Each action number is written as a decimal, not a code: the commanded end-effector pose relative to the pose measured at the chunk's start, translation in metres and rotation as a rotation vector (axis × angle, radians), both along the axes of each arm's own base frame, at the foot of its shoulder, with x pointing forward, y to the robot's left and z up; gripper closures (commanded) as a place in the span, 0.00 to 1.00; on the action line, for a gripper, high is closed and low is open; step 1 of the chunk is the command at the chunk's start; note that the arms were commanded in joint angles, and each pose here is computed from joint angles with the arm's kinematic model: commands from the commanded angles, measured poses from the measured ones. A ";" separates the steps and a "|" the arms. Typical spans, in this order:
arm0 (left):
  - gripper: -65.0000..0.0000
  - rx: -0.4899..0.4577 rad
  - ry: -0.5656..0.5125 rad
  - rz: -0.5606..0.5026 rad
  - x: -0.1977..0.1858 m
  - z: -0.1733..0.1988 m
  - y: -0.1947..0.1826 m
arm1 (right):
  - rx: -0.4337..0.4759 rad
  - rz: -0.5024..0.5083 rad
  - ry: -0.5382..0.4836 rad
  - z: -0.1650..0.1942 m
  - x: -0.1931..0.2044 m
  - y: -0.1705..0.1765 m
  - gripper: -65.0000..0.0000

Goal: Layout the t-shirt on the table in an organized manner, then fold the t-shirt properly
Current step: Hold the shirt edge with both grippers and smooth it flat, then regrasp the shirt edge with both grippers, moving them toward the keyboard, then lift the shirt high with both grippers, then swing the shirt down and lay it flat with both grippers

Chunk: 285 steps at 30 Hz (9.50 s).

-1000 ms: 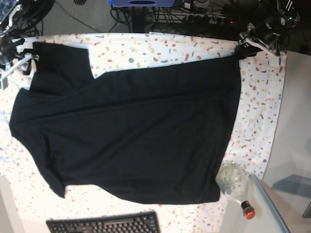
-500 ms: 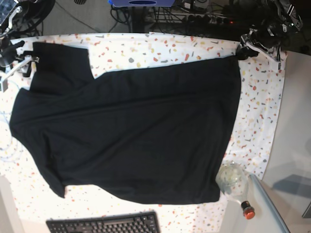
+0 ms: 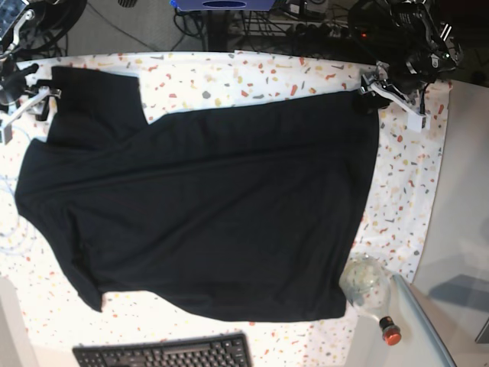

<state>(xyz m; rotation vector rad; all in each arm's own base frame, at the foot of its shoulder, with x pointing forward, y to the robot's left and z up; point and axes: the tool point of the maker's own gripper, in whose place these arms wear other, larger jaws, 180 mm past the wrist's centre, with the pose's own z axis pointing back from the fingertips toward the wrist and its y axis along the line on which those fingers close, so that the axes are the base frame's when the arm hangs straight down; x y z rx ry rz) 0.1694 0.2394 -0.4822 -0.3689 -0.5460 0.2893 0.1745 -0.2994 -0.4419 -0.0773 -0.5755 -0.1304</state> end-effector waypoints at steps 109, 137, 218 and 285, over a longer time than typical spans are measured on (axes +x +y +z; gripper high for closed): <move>1.00 0.201 -0.161 -0.047 0.073 0.090 -0.001 | -0.018 0.063 0.088 0.051 0.063 0.030 1.00; 1.00 0.076 -0.212 0.080 0.155 0.074 0.004 | 0.127 0.142 -0.139 0.049 0.186 0.027 1.00; 1.00 -0.075 -0.279 0.269 0.134 0.025 0.011 | 0.609 -0.587 -0.324 -0.033 0.081 -0.030 0.55; 1.00 -0.093 -1.043 -0.097 0.411 0.493 -0.112 | -0.085 -0.035 -0.823 0.456 0.298 -0.140 1.00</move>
